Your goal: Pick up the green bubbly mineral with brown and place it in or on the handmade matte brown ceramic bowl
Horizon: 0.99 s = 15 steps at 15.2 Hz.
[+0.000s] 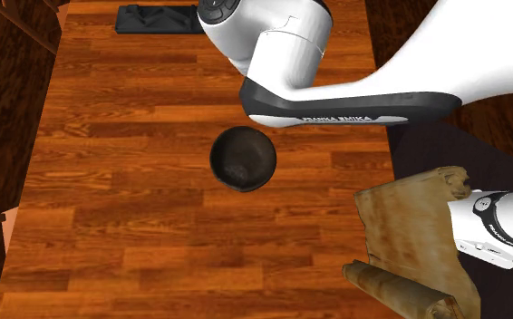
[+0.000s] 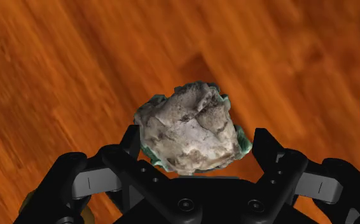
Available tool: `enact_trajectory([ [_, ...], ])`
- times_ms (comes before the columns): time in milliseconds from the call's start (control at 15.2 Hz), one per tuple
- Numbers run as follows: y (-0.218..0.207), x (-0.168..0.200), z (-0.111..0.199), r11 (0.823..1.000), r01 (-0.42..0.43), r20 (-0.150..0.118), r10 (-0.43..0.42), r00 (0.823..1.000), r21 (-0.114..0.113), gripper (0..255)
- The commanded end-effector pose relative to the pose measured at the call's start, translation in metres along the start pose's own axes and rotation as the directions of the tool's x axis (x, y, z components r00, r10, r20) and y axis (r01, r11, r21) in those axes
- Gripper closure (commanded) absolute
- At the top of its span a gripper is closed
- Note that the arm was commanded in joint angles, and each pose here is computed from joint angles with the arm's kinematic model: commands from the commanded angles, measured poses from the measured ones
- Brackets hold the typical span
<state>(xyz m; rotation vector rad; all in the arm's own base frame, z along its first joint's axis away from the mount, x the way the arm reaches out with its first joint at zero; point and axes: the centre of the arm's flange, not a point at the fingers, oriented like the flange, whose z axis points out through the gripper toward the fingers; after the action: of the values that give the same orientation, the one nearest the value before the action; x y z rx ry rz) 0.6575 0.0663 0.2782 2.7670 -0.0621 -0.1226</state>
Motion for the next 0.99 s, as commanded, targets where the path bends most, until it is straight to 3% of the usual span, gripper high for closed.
enact_trajectory([
  [0,0.005,-0.011,0.005,0.990,-0.144,-0.015,0.144,0.989,0.012,0],
  [396,0.005,-0.011,0.040,0.990,-0.144,-0.015,0.144,0.989,0.012,0],
  [924,0.005,-0.011,0.040,0.990,-0.144,-0.015,0.144,0.989,0.012,0],
])
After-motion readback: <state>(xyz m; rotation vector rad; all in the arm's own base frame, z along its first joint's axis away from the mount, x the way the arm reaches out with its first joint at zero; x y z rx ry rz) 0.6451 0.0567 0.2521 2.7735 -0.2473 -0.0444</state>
